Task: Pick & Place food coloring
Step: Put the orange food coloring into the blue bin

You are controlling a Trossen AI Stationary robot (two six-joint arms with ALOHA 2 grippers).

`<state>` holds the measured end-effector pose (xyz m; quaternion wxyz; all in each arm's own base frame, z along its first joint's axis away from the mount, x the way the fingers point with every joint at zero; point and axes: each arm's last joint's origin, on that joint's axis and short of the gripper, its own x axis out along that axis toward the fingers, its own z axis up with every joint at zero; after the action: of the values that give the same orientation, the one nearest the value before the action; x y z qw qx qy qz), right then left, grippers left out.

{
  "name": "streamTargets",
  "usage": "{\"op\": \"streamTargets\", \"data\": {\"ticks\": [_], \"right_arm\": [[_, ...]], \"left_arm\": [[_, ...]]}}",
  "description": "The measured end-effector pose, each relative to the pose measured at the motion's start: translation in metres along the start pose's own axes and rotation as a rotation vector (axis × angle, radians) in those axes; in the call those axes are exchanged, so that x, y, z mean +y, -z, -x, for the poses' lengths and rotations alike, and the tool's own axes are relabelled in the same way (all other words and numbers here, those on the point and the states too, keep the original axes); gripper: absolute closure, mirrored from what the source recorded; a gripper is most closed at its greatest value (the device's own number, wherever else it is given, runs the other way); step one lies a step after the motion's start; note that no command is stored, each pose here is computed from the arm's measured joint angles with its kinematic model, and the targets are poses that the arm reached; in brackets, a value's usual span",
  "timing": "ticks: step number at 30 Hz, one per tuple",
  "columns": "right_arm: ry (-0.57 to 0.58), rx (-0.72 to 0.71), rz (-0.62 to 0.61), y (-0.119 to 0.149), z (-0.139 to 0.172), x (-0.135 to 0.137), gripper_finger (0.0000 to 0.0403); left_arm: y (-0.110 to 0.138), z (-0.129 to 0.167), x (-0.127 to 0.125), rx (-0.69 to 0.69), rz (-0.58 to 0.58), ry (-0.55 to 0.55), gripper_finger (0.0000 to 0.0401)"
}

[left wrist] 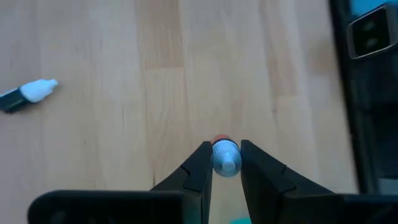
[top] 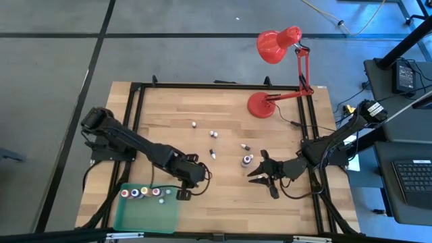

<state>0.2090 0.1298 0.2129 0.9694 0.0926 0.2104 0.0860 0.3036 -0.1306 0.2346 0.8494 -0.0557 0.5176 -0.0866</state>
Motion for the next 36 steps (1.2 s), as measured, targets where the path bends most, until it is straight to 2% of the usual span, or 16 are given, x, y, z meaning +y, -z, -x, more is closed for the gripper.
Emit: {"op": "streamTargets", "data": {"ticks": [7, 14, 23, 26, 36], "right_arm": [[0.0, 0.001, 0.001, 0.0, 0.0, 0.0, 0.0299], [0.007, 0.001, 0.007, 0.0, 0.0, 0.0, 0.0299], [0.006, -0.005, -0.014, 0.0, 0.0, 0.0, 0.0299], [0.001, -0.018, 0.019, -0.002, 0.0, 0.0, 0.0299], [0.007, -0.005, 0.027, -0.001, 0.0, 0.0, 0.0299]], "left_arm": [[0.013, 0.036, -0.014, -0.022, 0.071, -0.013, 0.0338], [0.034, 0.041, -0.044, 0.023, 0.14, -0.013, 0.0339], [0.066, 0.028, -0.083, 0.046, 0.248, -0.121, 0.0339], [0.075, 0.02, -0.093, 0.045, 0.266, -0.149, 0.0339], [0.094, -0.026, -0.105, 0.122, 0.296, -0.268, 0.0337]]}}
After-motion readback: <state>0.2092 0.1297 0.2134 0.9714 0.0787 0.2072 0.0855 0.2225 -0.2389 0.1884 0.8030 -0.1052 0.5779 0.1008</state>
